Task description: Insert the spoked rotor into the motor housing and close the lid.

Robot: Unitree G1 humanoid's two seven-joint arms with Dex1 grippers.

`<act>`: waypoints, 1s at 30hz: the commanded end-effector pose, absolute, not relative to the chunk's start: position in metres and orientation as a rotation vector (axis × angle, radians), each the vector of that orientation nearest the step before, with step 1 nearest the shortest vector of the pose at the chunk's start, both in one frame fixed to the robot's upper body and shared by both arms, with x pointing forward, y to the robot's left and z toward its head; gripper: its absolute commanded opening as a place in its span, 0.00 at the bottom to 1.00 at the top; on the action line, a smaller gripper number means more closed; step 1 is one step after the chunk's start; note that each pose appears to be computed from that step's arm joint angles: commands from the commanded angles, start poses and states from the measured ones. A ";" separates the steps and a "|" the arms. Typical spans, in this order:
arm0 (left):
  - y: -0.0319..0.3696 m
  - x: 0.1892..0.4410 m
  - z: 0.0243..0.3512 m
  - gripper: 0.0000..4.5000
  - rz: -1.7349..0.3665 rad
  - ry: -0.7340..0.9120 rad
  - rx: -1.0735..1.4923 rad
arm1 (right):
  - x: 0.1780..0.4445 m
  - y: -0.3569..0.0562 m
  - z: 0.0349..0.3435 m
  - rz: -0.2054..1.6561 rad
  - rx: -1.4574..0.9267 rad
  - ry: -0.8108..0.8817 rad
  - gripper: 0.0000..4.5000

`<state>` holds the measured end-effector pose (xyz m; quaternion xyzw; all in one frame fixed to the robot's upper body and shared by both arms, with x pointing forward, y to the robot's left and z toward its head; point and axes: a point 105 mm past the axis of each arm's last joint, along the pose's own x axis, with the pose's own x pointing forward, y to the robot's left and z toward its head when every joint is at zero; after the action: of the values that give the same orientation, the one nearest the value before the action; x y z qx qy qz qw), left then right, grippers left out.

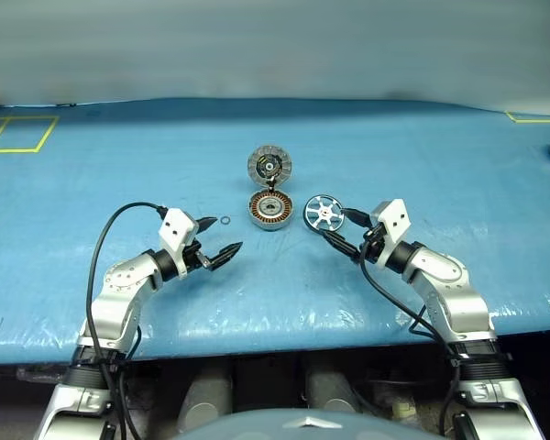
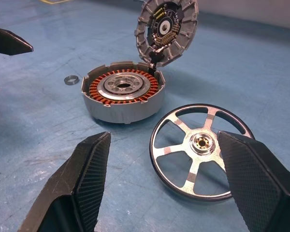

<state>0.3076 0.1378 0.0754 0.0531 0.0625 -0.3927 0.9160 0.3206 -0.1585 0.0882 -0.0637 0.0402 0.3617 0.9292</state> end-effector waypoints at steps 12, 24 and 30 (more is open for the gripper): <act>0.137 0.312 0.087 1.00 -0.786 0.066 0.136 | 0.326 -0.152 0.101 0.791 -0.294 0.074 0.82; 0.137 0.306 0.079 1.00 -0.739 0.072 0.106 | 0.340 -0.092 0.118 1.294 -0.915 0.250 0.82; 0.137 0.300 0.074 1.00 -0.714 0.085 0.094 | 0.374 -0.060 0.122 1.328 -1.148 0.263 0.82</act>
<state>0.3009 0.1406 0.0616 0.0368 0.0671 -0.3479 0.9344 0.3680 -0.0635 0.1160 -0.4755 0.1247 0.5847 0.6454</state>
